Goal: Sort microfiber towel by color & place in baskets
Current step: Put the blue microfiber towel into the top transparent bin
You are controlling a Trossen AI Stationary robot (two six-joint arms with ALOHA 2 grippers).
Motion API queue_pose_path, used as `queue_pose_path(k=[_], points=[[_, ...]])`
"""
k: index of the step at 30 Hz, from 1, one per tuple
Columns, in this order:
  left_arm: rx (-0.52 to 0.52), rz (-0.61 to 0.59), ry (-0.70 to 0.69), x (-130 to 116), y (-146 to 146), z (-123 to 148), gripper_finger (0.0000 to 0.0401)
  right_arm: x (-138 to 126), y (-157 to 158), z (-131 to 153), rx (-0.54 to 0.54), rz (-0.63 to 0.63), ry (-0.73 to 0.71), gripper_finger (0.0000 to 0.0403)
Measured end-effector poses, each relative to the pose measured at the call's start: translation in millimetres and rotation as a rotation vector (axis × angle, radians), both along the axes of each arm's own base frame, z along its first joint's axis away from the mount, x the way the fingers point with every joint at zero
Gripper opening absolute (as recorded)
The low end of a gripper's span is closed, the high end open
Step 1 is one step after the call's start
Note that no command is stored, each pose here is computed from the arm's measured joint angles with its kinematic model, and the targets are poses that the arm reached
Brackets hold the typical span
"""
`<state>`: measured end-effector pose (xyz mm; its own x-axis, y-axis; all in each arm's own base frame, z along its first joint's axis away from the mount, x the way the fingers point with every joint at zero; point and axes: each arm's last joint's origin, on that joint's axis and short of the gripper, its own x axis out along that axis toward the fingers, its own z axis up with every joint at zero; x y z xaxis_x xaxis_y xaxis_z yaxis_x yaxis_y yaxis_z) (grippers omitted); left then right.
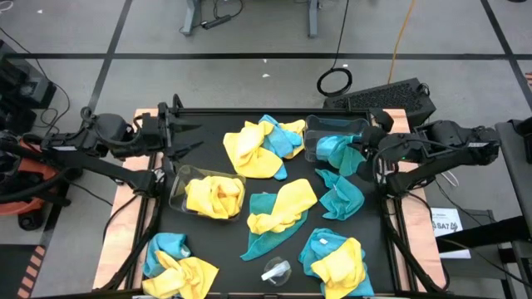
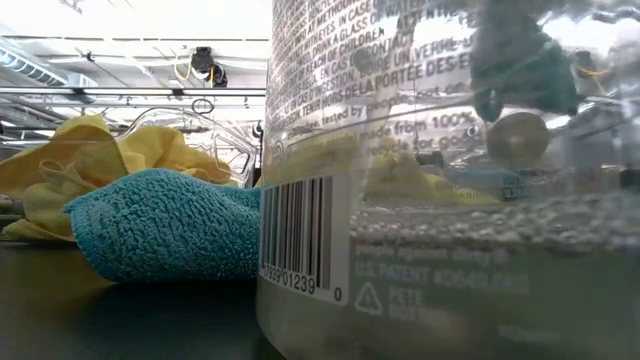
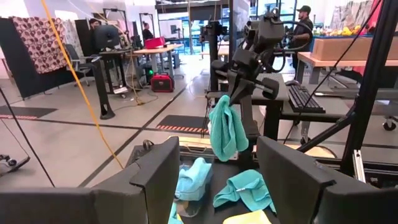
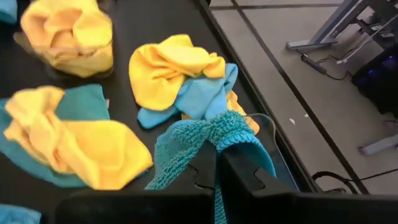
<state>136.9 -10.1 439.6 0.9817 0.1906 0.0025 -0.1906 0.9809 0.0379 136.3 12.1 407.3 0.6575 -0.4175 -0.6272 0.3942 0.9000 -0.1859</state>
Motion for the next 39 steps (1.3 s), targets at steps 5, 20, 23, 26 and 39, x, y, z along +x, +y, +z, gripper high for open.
queue_pose_path(k=[5, 20, 23, 26, 39], points=[[0.0, 0.0, 0.001, 0, 0, 0, 0.0221, 7, -3, -4, -0.034, -0.002, 0.056, 0.0], [-0.002, -0.006, 0.01, 1, 0, -1, 0.0221, 23, -10, -12, -0.026, -0.006, 0.137, 0.0], [0.0, -0.006, 0.016, 3, -1, -2, 0.0221, 26, -10, -13, -0.023, -0.005, 0.141, 0.0], [0.001, -0.007, 0.023, 5, -1, -3, 0.0221, 29, -10, -14, -0.005, 0.006, 0.144, 0.0], [0.006, -0.009, 0.037, 10, -2, -4, 0.0221, 30, -10, -15, 0.017, 0.007, 0.15, 0.0]])
